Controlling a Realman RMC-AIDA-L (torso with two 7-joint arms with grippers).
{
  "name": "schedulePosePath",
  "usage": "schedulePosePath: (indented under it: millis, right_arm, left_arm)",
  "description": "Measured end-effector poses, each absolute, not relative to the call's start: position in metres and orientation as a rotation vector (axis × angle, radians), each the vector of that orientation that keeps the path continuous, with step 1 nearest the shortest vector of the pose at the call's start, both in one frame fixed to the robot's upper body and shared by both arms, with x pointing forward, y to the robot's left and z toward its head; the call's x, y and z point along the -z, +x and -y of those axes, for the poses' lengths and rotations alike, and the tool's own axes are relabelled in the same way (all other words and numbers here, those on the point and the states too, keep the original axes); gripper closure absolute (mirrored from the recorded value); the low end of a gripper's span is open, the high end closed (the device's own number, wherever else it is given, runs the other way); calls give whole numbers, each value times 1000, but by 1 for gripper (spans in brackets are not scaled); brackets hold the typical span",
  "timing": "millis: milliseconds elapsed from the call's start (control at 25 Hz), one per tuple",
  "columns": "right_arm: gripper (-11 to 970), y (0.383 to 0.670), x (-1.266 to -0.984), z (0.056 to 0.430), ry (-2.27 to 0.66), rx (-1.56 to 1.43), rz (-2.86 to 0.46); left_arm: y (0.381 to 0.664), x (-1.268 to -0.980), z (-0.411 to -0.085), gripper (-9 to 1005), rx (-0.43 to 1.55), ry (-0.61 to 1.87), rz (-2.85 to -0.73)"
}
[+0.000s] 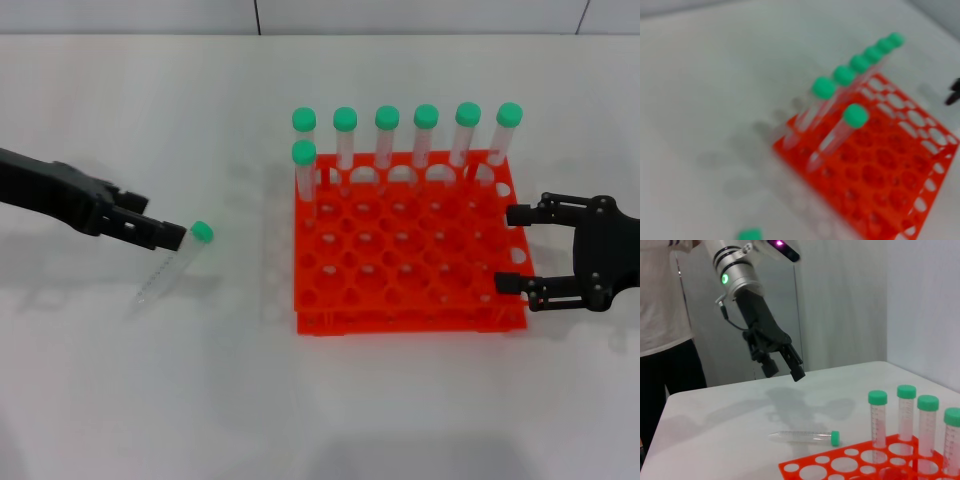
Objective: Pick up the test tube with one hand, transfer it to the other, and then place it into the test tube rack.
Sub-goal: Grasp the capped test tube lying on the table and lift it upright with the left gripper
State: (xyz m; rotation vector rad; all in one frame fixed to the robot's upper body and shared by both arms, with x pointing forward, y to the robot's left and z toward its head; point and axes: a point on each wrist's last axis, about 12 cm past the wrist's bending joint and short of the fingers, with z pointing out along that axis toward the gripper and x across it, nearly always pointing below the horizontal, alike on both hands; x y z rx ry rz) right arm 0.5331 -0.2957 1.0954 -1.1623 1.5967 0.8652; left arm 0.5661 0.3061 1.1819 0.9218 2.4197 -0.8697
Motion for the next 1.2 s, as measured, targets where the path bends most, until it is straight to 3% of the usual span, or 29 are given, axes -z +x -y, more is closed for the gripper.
schedulePosePath:
  millis: [440, 760, 1200]
  right_arm:
    - [150, 534, -1095, 289, -1185, -860, -1563]
    - [153, 535, -1095, 288, -1189, -849, -1555]
    - [157, 536, -1093, 286, -1191, -840, -1556]
  left_arm:
    - [585, -1186, -303, 106, 541, 772, -2806]
    - [591, -1169, -283, 106, 383, 810, -2891]
    - [594, -1148, -251, 106, 345, 853, -2937]
